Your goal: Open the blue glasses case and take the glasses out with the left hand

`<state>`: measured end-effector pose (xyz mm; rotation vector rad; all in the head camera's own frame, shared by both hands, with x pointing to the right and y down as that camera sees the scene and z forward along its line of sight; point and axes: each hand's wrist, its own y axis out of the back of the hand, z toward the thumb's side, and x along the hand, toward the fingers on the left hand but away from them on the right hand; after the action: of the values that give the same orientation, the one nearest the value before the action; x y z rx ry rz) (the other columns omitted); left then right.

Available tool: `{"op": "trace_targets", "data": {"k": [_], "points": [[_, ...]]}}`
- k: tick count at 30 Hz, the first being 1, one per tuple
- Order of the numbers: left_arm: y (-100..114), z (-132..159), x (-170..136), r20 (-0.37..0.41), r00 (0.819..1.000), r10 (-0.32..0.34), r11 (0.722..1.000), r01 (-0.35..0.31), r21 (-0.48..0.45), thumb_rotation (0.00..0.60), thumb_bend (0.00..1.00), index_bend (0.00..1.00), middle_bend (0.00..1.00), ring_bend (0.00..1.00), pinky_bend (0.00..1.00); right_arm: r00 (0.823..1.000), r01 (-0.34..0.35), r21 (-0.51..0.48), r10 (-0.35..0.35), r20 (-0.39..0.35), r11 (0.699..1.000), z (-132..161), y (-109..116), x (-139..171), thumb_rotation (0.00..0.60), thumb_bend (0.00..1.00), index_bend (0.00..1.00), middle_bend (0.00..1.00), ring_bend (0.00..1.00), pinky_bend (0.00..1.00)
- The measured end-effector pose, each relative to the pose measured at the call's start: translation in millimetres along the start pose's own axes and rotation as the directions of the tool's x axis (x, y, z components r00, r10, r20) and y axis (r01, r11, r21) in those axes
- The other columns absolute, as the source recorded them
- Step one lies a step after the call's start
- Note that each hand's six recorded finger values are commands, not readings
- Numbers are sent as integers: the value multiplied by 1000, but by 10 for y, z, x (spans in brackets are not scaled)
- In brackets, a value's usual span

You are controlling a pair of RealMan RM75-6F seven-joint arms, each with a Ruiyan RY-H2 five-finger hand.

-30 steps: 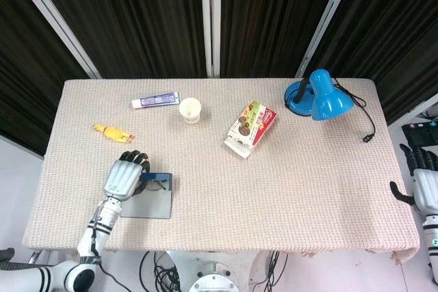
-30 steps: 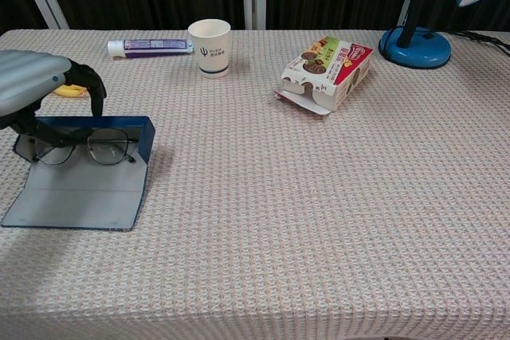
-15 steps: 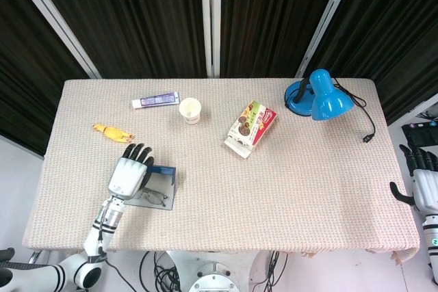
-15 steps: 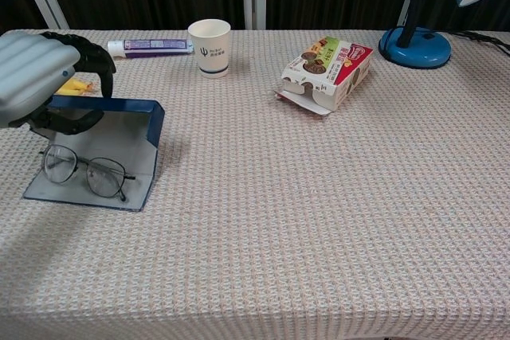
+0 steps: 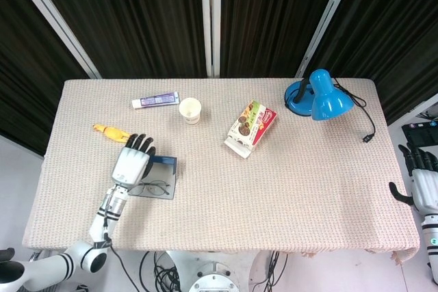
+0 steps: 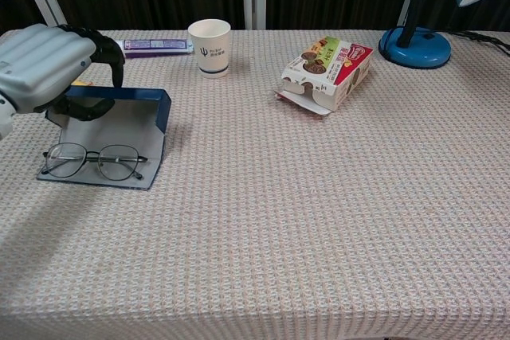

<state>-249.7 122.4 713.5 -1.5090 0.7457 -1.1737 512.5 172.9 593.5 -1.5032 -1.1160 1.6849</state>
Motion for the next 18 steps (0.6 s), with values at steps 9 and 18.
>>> {"op": "trace_targets", "data": {"k": [9, 18], "points": [[-66, -47, 175, -42, 999, -33, 999, 31, -33, 600, 235, 62, 147, 77, 165, 1000, 4, -3, -4, 8, 1000, -28, 15, -6, 600, 306, 0, 0, 0, 0], [-36, -53, 72, -98, 988, -119, 983, 103, -155, 600, 123, 104, 109, 47, 147, 1000, 5, -5, -5, 2, 1000, -10, 13, 1, 600, 306, 0, 0, 0, 0]]}}
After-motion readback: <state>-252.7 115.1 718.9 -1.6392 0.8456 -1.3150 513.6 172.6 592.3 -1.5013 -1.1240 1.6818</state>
